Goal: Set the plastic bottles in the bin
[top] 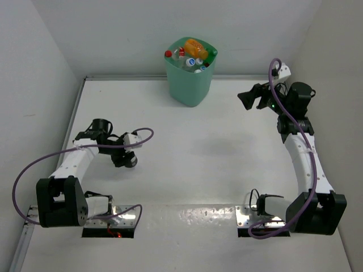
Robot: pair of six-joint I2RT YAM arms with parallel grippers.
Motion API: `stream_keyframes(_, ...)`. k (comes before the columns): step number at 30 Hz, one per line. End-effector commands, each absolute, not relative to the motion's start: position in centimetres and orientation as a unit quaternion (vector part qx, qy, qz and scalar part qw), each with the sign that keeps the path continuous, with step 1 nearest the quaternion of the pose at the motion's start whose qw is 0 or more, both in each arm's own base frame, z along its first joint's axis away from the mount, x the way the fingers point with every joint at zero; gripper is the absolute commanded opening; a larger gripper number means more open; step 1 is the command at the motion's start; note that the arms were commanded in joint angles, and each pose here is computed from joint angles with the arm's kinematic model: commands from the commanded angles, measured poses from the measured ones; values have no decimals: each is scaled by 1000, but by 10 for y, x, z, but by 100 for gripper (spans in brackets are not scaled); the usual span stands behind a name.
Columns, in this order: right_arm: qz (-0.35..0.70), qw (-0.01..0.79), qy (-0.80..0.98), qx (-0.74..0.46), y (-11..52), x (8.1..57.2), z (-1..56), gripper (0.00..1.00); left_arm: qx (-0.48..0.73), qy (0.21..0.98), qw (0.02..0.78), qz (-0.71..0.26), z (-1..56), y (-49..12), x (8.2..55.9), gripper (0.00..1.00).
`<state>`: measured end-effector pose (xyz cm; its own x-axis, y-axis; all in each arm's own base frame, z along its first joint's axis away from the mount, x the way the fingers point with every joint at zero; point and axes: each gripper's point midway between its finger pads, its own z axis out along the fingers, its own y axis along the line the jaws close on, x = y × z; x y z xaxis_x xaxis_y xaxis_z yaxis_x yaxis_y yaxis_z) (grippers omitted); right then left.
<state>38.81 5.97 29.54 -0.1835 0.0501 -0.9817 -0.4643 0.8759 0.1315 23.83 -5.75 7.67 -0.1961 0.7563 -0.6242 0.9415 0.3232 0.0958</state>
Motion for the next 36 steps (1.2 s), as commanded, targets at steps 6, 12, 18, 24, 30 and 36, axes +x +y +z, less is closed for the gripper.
stream_keyframes(6,202,629,733,-158,61,386,298,81,539,747,362,-145,136,-72,288,47)
stream_keyframes(12,208,621,741,-149,61,384,287,81,391,695,588,-136,347,-111,401,47)
stream_keyframes(18,213,611,748,-145,62,384,279,81,273,593,740,-161,469,-158,462,46)
stream_keyframes(24,207,605,755,-141,58,384,272,80,225,543,781,-211,497,-200,515,46)
stream_keyframes(30,206,597,765,-129,52,384,261,80,239,536,790,-175,486,-242,578,45)
stream_keyframes(36,205,591,771,-121,47,382,250,80,236,541,792,-158,460,-261,603,46)
